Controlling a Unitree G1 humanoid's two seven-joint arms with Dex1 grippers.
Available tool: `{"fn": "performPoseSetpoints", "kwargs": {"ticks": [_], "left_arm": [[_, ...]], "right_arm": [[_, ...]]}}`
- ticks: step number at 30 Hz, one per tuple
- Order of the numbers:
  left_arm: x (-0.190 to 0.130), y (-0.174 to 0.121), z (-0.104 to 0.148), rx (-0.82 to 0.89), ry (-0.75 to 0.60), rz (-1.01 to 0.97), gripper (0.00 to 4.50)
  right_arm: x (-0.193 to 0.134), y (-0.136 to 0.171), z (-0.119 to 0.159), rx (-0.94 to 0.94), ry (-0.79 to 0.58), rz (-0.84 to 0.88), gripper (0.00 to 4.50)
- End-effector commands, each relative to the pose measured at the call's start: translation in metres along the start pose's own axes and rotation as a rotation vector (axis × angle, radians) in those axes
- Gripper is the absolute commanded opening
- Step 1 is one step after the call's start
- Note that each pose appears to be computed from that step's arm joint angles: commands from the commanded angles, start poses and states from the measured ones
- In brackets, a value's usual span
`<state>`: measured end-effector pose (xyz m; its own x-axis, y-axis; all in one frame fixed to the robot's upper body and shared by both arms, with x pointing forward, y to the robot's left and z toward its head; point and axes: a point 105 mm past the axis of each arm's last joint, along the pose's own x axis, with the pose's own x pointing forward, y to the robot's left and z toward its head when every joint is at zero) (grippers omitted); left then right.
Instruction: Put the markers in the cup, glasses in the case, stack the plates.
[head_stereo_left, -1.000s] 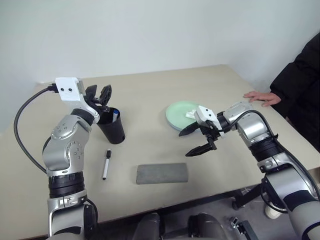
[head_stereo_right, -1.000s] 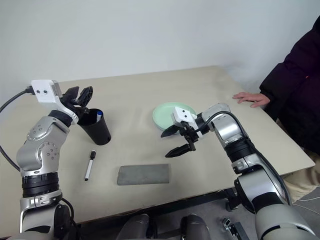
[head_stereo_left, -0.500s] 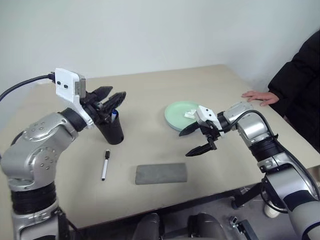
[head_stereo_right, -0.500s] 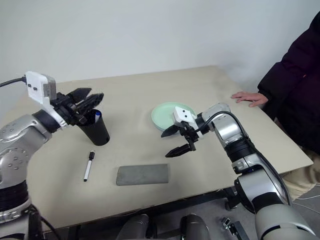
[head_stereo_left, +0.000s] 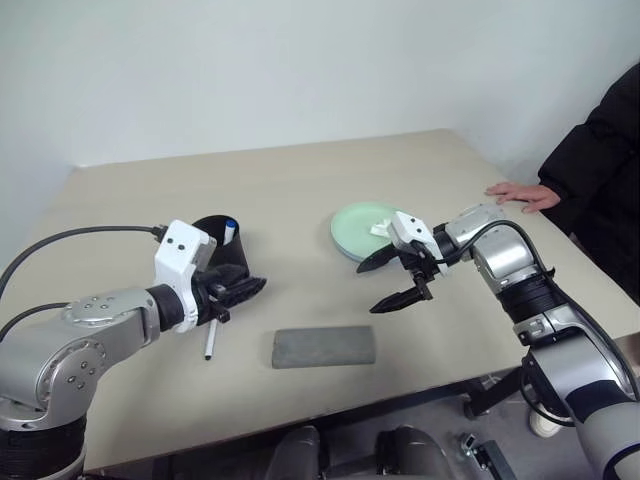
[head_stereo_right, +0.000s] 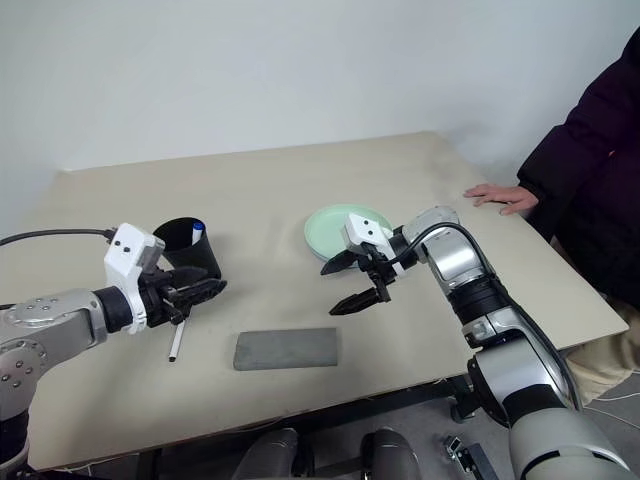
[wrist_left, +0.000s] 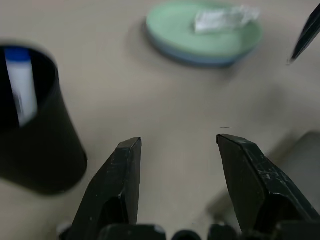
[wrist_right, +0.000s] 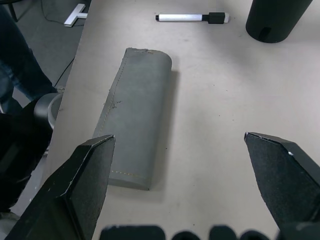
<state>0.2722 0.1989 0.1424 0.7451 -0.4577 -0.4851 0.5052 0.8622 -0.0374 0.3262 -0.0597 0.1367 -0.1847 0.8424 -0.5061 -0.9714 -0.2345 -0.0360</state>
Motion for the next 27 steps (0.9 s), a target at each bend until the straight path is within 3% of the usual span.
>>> {"fn": "performPoseSetpoints", "kwargs": {"ticks": [1,9,27], "left_arm": [[0.003,0.015,-0.008,-0.044,0.081,0.118,2.48],[0.010,0.051,-0.032,-0.224,0.225,0.350,2.48],[0.020,0.058,-0.054,-0.283,0.348,0.425,2.48]], "right_arm": [[-0.006,-0.004,0.015,-0.051,-0.012,-0.009,4.50],[-0.016,0.003,0.021,-0.067,-0.045,0.006,4.50],[-0.022,0.004,0.021,-0.061,-0.051,-0.013,4.50]]}}
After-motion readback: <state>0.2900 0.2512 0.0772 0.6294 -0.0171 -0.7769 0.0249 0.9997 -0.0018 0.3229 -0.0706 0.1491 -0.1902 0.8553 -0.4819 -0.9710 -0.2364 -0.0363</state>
